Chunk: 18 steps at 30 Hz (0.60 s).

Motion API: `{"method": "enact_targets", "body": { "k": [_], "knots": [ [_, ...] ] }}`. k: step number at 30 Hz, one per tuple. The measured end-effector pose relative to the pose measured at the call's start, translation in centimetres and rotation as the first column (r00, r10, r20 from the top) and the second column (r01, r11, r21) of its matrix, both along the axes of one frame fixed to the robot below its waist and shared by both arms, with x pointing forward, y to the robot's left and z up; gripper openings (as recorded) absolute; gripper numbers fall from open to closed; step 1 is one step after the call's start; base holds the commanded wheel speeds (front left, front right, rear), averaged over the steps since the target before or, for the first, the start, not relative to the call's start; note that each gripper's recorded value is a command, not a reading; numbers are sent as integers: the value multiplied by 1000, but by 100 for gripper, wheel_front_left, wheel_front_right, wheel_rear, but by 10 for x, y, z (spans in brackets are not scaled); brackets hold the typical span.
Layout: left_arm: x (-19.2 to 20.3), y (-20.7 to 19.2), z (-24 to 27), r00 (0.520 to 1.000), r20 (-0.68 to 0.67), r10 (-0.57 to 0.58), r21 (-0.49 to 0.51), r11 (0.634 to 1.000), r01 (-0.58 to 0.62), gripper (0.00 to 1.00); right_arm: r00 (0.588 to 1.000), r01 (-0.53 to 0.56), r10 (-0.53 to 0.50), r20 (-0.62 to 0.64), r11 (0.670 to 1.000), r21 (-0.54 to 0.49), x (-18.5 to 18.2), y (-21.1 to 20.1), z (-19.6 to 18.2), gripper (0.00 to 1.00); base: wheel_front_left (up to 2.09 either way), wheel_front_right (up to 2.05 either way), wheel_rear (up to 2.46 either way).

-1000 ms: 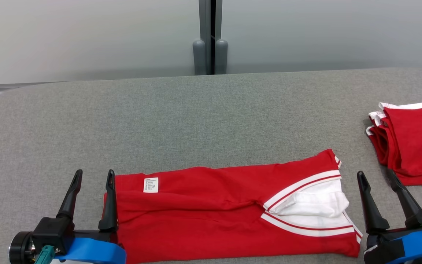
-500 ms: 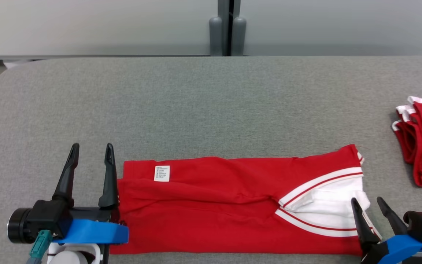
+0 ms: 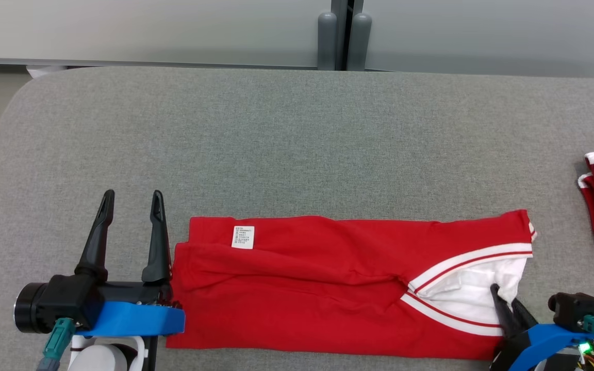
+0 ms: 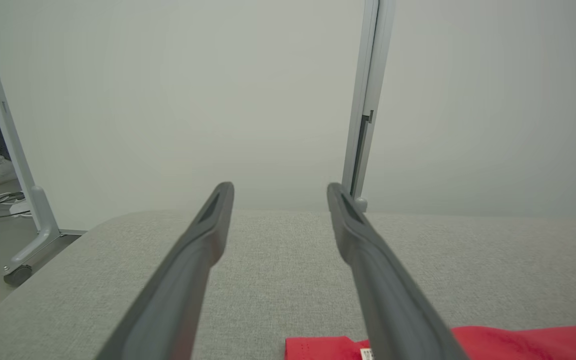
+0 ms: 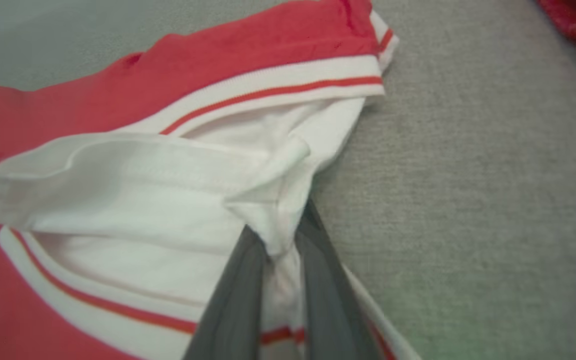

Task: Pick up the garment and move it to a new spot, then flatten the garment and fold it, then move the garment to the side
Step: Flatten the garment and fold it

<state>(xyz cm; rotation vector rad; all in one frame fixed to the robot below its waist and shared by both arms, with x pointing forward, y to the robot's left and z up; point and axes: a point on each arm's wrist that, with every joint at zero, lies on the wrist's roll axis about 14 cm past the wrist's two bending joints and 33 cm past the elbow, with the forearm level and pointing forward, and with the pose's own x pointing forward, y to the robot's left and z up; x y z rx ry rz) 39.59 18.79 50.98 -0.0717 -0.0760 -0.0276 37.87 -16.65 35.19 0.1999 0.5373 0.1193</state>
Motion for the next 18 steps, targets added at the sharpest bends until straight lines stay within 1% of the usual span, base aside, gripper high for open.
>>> {"method": "enact_targets", "body": {
  "k": [4,8,13,16,18],
  "knots": [
    [-2,2,0,1000,1,7,5,1000,-7,100,999,-12,12,45,1000,9,3,3,10,0,0,0,0],
    [-4,-1,0,1000,5,2,-2,1000,-2,100,995,4,-2,95,1000,-16,4,-11,25,0,0,0,0],
    [-6,-10,2,1000,14,-25,-7,1000,25,100,992,70,-64,111,996,-54,-5,-45,36,0,0,0,0],
    [-7,-15,5,999,21,-40,-12,999,41,100,988,126,-119,103,990,-69,-14,-68,38,0,0,0,0],
    [-7,-18,6,998,26,-50,-14,999,50,100,986,149,-142,90,987,-68,-19,-76,37,0,0,0,0]
  ]
}}
